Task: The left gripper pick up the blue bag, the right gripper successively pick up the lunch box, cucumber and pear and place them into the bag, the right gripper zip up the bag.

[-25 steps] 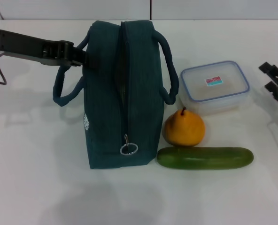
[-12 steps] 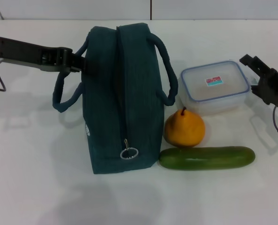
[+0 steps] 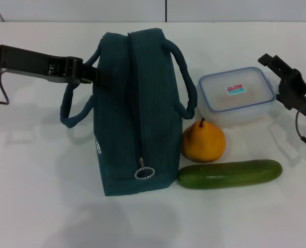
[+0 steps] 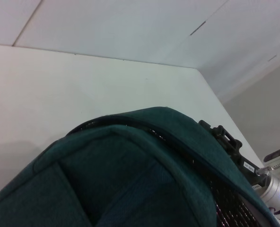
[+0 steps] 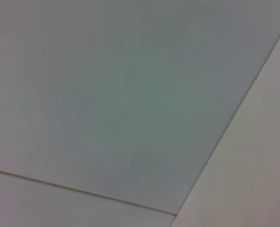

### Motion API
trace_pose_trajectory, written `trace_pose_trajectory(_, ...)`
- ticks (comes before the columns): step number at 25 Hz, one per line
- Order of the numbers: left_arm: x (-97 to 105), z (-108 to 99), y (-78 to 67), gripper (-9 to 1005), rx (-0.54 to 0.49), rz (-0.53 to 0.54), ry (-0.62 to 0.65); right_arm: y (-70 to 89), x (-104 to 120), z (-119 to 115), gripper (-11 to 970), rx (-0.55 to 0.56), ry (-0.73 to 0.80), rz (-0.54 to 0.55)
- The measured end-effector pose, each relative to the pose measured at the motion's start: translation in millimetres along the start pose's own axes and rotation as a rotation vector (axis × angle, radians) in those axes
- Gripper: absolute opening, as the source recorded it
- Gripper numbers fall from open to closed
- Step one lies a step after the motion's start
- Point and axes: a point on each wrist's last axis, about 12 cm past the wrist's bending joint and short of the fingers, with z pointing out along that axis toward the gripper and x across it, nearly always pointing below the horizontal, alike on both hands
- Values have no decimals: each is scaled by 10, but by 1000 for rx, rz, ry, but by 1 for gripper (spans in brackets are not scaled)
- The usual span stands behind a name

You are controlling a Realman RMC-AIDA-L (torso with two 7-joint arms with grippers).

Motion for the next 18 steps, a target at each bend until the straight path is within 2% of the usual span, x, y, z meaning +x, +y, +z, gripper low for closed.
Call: trace_pose_trajectory(18,-6,-15,7,53,-2,3,-1,-33,42,-104,787,-20,-4,22)
